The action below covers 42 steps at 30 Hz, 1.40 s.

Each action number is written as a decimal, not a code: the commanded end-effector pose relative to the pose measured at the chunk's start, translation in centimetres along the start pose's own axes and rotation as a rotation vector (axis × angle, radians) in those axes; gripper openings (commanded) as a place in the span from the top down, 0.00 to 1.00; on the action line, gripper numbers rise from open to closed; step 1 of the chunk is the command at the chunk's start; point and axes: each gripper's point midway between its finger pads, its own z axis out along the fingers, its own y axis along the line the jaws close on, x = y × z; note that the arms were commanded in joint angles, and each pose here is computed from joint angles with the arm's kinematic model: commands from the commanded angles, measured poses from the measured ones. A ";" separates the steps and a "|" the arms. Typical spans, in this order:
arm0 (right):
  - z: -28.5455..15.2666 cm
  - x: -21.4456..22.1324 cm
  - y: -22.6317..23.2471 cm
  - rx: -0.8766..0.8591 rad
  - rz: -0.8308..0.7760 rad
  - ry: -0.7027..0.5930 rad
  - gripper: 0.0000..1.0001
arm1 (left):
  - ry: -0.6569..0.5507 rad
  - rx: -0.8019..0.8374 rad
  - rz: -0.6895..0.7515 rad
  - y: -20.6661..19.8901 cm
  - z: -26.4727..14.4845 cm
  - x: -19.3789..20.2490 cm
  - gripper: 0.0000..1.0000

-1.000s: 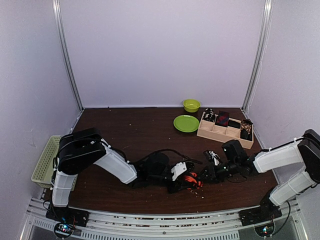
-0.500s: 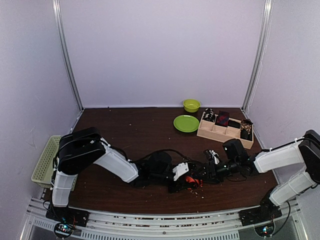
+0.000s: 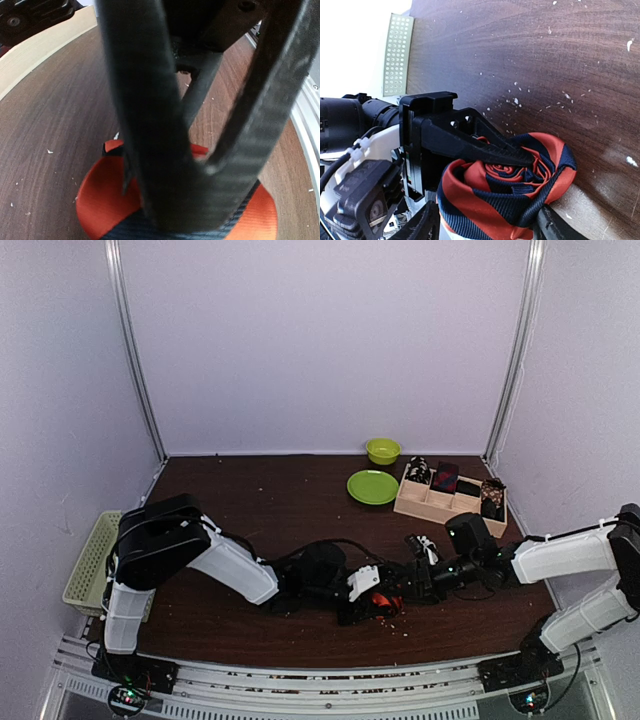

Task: Roll the ties
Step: Pick up the tie from the center of the board.

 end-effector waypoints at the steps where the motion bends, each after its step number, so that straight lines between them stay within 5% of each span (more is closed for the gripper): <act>1: 0.4 -0.5 0.2 0.041 -0.051 0.012 0.41 | 0.136 0.027 -0.021 -1.2 0.6 4.1 0.74; 4: 0.5 -0.3 -0.6 0.076 -0.051 0.018 0.52 | 0.138 0.026 -0.022 -1.2 0.6 4.1 0.73; 12: 0.2 0.0 -2.2 0.146 -0.045 0.018 1.00 | 0.141 0.018 -0.019 -1.1 0.4 4.3 0.73; 15: 0.1 0.1 -2.6 0.153 -0.036 0.011 1.00 | 0.123 0.006 -0.013 -1.0 0.2 3.7 0.68; 22: -0.6 -0.4 -2.0 0.154 -0.050 -0.020 1.00 | 0.066 -0.053 0.005 0.0 -1.2 0.7 0.24; 27: -1.1 -0.7 -1.4 0.157 -0.074 -0.027 1.00 | 0.016 -0.085 0.022 0.4 -2.0 -1.2 0.18; 30: -1.9 -1.3 -0.9 0.192 -0.125 -0.044 1.00 | -0.040 -0.134 0.015 0.9 -3.4 -2.5 0.03; 42: -9.9 -8.3 4.7 0.492 -0.556 -0.185 1.00 | -0.120 -0.264 -0.011 2.1 -7.4 -3.9 0.02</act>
